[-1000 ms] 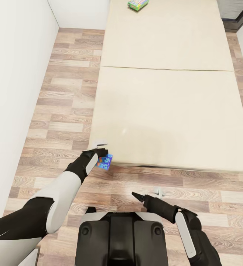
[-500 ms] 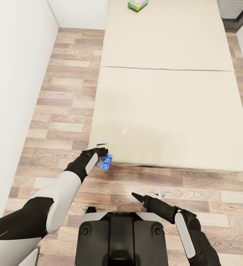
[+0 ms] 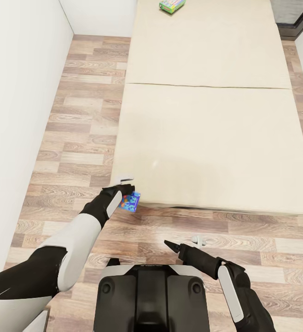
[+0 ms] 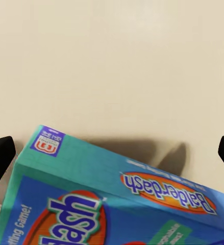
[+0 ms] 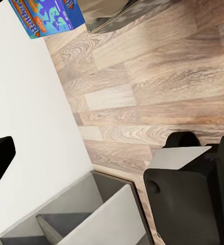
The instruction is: Put all the toys in the child's room - the three board games (two on the bed and one on the table), the two jigsaw puzzles on the table, and the tennis ball on the table - inside the toy box on the table in the child's room.
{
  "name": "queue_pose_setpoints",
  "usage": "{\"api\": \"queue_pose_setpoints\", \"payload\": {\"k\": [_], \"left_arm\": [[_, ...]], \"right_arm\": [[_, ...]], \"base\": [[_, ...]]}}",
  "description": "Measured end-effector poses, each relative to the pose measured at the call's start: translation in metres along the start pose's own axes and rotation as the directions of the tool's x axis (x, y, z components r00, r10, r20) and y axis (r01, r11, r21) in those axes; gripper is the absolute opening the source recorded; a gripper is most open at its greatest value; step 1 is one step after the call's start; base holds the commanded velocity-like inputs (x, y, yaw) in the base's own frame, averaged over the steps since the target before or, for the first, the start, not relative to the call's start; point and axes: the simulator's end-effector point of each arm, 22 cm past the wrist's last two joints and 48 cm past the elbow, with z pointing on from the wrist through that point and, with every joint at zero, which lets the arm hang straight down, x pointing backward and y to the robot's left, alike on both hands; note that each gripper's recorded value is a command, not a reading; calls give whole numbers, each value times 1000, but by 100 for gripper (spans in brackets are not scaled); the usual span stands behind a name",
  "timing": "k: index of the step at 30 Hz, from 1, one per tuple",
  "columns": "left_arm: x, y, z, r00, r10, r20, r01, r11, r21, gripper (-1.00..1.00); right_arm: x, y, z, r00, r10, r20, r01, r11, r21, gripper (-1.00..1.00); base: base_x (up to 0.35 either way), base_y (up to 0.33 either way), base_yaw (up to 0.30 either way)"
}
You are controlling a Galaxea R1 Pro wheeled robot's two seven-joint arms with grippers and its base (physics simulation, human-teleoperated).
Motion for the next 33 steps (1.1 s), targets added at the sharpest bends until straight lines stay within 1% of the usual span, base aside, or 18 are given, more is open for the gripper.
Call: {"api": "queue_pose_setpoints", "payload": {"k": [3,11,22,29,33], "left_arm": [[-4,0,-1,1000,-1,9,1,1000,1,100],[-35,-3,-9,998,-11,66,11,1000,9,100],[-62,-4,-21,996,-21,90,19,1000,19,100],[-80,-7,-32,996,-20,91,18,999,29,100],[-87,-5,-37,995,-38,88,36,999,35,100]], "right_arm": [[0,0,0,1000,0,0,0,1000,0,100],[0,0,0,1000,-1,0,1,1000,1,100],[-1,-1,-1,1000,-2,0,2,1000,2,100],[-1,-2,-1,1000,-3,0,3,1000,3,100],[-1,-2,-1,1000,-3,0,3,1000,4,100]], "base": [[0,0,0],[0,0,0],[0,0,0],[0,0,0],[0,0,0]]}}
